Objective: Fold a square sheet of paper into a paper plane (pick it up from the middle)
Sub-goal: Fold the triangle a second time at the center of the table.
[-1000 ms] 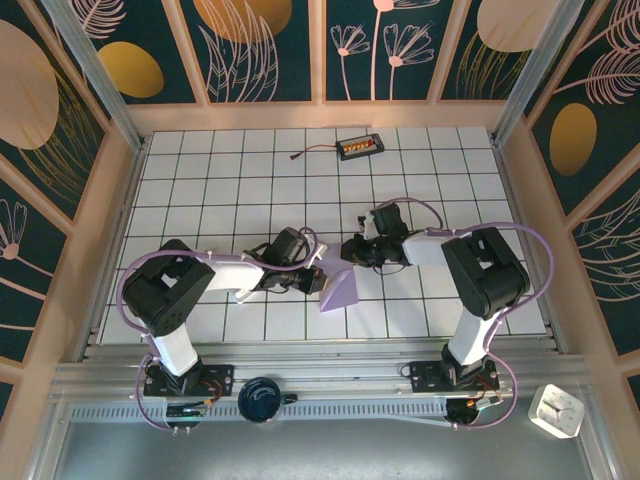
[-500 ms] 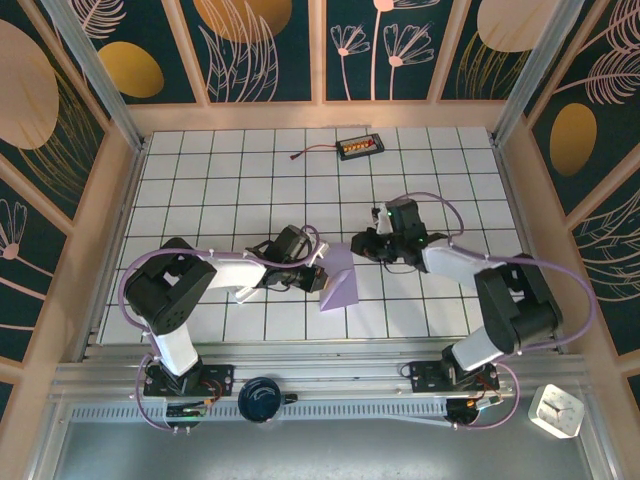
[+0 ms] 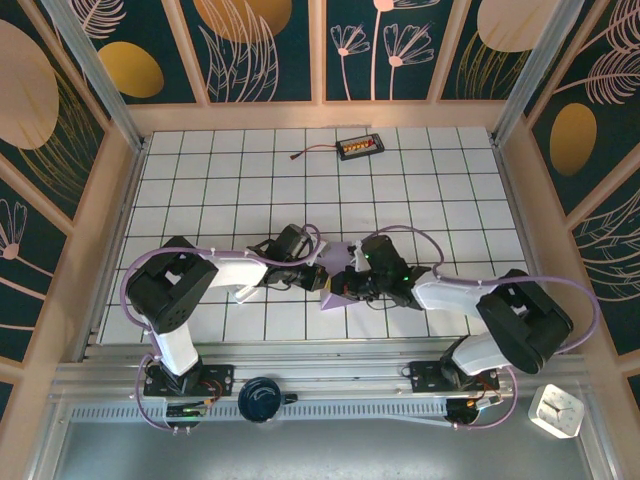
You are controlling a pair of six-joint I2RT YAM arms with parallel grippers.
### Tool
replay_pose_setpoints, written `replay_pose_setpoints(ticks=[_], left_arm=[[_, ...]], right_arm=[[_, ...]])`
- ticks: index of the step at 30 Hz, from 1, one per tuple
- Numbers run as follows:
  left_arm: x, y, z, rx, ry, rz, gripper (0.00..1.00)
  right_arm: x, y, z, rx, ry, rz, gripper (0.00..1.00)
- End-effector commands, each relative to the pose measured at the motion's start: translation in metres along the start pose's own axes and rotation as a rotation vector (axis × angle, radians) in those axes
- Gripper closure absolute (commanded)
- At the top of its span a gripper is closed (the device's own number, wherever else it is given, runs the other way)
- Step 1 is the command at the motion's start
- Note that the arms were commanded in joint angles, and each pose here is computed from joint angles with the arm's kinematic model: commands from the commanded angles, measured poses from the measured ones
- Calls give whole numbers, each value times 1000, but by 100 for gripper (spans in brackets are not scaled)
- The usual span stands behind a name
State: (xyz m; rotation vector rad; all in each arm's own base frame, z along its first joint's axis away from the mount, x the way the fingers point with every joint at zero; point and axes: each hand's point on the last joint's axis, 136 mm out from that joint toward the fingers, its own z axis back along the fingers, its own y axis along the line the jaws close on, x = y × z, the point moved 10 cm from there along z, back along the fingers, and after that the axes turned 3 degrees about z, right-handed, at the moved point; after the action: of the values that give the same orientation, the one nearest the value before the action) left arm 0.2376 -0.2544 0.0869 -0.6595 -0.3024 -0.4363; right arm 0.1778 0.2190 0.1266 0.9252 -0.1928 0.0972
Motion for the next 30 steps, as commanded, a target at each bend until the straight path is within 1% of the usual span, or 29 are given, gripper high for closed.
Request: replay_pose_setpoints(ticks=[1, 5, 11, 30], left_arm=[[-35, 33, -14, 190, 153, 66, 100], [-35, 33, -14, 191, 156, 70, 100], [-34, 33, -14, 192, 158, 74, 100], [-34, 33, -14, 214, 192, 141, 100]], right_arm=[[-3, 3, -11, 30, -12, -13, 99], [-9, 1, -19, 26, 8, -17, 100], [-15, -6, -21, 15, 6, -31, 100], [-18, -19, -30, -36, 10, -49, 100]])
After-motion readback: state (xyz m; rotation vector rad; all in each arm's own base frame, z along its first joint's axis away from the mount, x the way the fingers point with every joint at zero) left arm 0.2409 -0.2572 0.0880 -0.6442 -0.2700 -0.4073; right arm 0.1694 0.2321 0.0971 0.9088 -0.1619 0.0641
